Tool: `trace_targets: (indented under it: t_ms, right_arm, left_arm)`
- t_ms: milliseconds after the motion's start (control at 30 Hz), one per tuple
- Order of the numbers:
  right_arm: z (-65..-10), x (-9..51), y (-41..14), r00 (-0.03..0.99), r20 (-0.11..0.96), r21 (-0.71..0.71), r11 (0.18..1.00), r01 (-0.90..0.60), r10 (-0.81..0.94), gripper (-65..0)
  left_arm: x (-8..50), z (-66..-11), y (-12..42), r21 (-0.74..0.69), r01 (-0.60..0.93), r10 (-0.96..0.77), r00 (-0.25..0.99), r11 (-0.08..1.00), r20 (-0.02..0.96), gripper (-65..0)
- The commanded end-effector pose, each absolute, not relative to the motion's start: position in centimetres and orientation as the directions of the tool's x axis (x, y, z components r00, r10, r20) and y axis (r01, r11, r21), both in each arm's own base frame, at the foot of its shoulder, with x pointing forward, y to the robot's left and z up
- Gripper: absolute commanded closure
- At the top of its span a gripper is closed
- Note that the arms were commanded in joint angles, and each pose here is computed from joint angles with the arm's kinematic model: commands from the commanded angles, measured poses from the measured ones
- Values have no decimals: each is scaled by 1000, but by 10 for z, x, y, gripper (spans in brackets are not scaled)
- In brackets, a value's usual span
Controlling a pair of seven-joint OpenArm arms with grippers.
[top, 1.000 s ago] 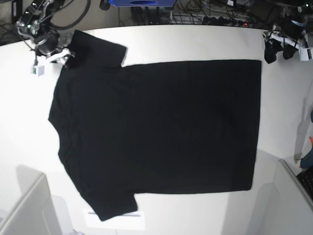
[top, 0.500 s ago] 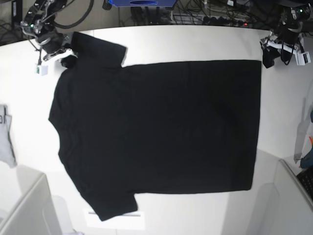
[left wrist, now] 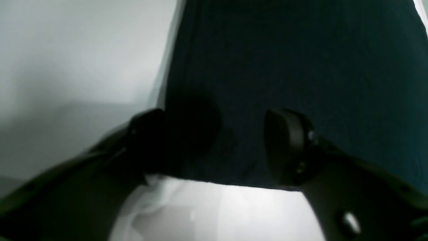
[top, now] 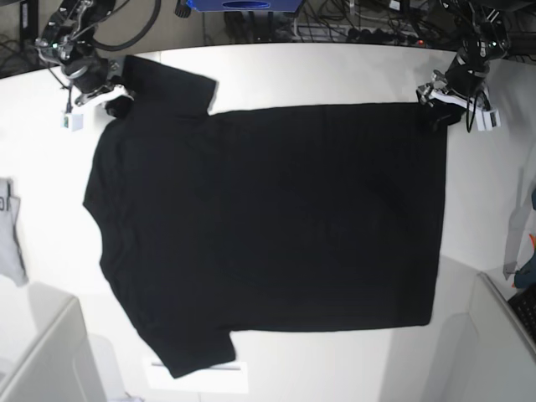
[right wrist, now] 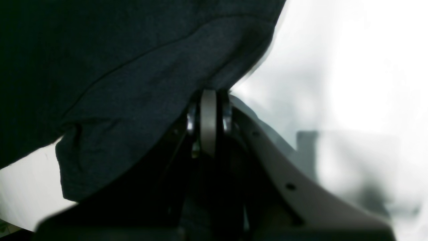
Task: Fold the T-shirt properly
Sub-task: 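Grasp the black shirt's shoulder corners with both grippers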
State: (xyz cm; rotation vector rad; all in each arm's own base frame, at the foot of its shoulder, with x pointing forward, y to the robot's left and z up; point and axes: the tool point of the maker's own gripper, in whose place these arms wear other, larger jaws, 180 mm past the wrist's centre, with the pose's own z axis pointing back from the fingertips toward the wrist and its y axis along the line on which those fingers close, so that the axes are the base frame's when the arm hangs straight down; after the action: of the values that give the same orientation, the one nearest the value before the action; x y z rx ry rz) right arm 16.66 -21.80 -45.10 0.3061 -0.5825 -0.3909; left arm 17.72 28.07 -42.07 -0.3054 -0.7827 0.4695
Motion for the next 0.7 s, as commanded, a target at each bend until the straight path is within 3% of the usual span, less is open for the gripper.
trace_targets:
  t_ms: [0, 200, 367, 667]
  right_arm:
    - [-466, 143, -215, 833, 378, 342, 897, 281, -405, 0]
    - [-464, 145, -215, 830, 386, 340, 899, 277, -402, 0]
    - [-434, 154, -224, 808, 477, 285, 931, 229, -345, 0]
    - [-373, 170, -230, 752, 622, 177, 974, 140, -221, 0]
  left_arm:
    - [169, -428, 280, -414, -301, 503, 649, 859, 571, -393]
    - [169, -432, 268, -422, -276, 487, 674, 864, 555, 0]
    - [163, -425, 272, -399, -261, 460, 683, 879, 567, 0]
    - [159, -353, 269, -275, -170, 315, 671, 946, 671, 0]
